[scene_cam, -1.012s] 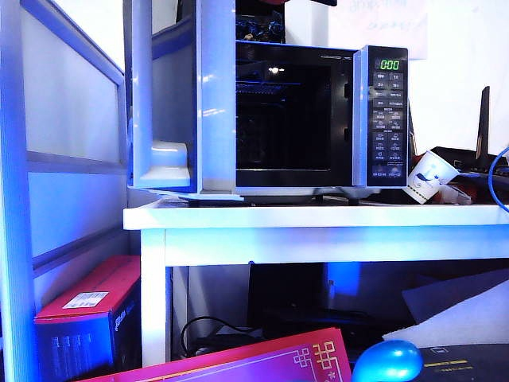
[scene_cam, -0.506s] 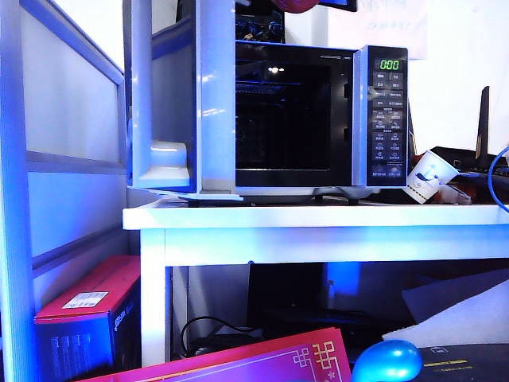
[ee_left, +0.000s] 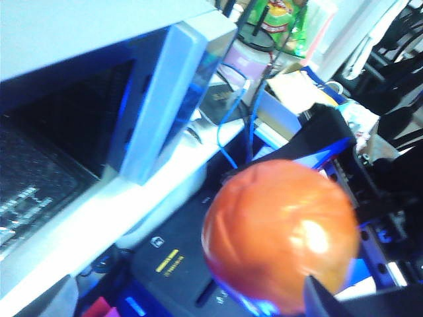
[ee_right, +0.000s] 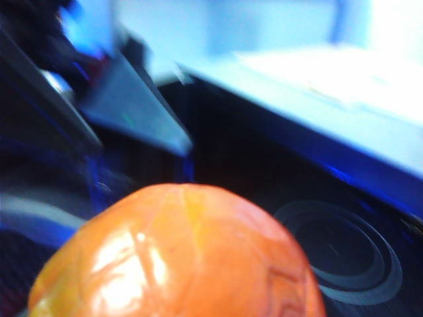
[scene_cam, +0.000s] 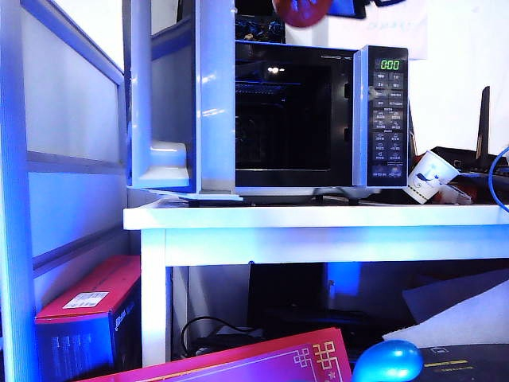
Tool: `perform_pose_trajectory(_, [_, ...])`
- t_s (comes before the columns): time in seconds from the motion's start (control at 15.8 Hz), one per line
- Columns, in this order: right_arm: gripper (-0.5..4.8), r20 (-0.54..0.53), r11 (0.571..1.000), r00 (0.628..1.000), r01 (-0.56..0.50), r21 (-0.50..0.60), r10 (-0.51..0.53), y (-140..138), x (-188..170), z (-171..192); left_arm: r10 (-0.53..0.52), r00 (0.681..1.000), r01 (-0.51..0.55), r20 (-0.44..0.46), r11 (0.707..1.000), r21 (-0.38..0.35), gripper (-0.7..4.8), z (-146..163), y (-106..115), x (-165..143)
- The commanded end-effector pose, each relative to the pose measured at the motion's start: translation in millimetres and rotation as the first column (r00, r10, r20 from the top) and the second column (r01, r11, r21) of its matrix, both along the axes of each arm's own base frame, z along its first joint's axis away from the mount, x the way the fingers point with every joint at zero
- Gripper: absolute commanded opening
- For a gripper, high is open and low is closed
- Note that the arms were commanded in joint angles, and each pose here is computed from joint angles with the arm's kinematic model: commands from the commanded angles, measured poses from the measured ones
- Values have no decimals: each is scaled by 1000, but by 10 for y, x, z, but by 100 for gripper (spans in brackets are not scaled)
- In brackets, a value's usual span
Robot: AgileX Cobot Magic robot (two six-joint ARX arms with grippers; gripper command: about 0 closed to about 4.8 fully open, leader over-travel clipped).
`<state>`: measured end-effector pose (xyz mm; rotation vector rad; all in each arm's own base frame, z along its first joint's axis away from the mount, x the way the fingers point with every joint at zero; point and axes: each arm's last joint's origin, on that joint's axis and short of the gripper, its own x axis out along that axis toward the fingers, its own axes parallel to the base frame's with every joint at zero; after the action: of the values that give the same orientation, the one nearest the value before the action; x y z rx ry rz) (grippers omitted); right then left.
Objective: Open the microwave door, place the orange inside the microwave, then close the microwave door.
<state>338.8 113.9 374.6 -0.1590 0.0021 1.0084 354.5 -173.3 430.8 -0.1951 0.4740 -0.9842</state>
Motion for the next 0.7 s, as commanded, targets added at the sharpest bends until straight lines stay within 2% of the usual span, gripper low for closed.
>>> perform_pose_trajectory(0.06, [337,10,997,997,80,-21,-79,-14,26,-1,22,997,-25,68,999,46,479,18,25,0])
perform_pose_trajectory(0.25, [337,-1,993,994,110,-44,-110,0,107,-100,44,980,-72,194,988,138,479,73,63,-46])
perform_pose_trajectory(0.32, [337,-9,993,994,110,-47,-110,8,136,-137,50,975,-84,216,985,152,460,87,71,-54])
perform_pose_trajectory(0.51, [336,-6,993,994,108,-46,-108,46,257,-261,58,973,-94,221,983,156,325,93,76,-57])
perform_pose_trajectory(0.57, [336,8,993,994,108,-40,-108,68,331,-329,53,972,-91,229,982,163,206,91,76,-58])
perform_pose_trajectory(0.63, [336,14,993,994,109,-38,-108,81,376,-376,48,971,-89,233,981,170,159,88,76,-59])
perform_pose_trajectory(0.7, [336,19,993,994,109,-36,-108,94,424,-430,48,972,-89,230,981,172,136,85,77,-60])
